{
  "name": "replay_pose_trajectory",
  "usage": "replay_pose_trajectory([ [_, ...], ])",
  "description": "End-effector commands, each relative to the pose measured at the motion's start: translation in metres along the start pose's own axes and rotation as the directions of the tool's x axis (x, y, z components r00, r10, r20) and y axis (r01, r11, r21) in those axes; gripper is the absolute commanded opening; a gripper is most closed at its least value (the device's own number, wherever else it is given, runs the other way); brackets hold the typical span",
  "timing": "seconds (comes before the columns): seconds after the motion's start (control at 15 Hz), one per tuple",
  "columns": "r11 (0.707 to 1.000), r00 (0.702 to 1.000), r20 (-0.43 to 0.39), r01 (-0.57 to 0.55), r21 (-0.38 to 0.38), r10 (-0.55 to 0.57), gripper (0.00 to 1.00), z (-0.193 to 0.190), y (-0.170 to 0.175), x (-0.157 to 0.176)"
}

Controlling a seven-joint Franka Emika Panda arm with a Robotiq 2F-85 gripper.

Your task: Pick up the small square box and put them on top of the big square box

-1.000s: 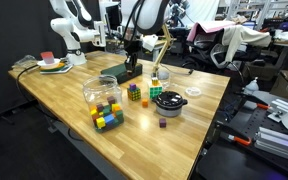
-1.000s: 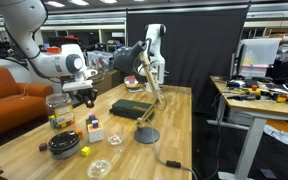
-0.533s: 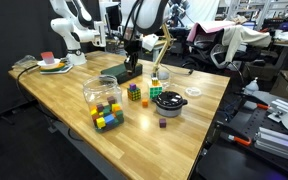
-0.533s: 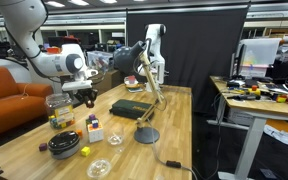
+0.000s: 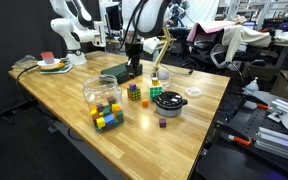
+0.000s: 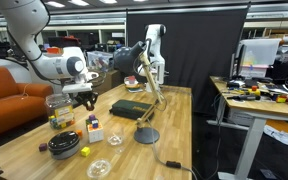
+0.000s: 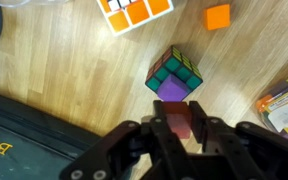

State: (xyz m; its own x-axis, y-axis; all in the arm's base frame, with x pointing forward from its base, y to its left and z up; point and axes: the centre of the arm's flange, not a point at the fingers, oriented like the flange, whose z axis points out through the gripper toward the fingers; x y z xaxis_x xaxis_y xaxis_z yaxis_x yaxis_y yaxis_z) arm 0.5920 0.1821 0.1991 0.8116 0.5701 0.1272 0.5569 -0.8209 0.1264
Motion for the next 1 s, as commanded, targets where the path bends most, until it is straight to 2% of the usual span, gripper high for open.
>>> replay_pose_trajectory([
  [0.0, 0.999, 0.998, 0.034, -0.053, 0.010, 0.053, 0.07, 0.0010, -0.0019, 0.0059],
  [0.33, 0.991, 0.990, 0.066, -0.129, 0.031, 0.127, 0.07, -0.0024, -0.0070, 0.0082],
  [0.4, 0.996, 0.995, 0.044, -0.090, 0.019, 0.089, 0.07, 0.0005, -0.0075, 0.0037],
  [0.47, 0.996, 0.995, 0.045, -0.092, 0.020, 0.091, 0.29, 0.0003, -0.0081, 0.0040],
  [0.93, 0.995, 0.995, 0.046, -0.093, 0.020, 0.092, 0.29, 0.0007, -0.0079, 0.0037],
])
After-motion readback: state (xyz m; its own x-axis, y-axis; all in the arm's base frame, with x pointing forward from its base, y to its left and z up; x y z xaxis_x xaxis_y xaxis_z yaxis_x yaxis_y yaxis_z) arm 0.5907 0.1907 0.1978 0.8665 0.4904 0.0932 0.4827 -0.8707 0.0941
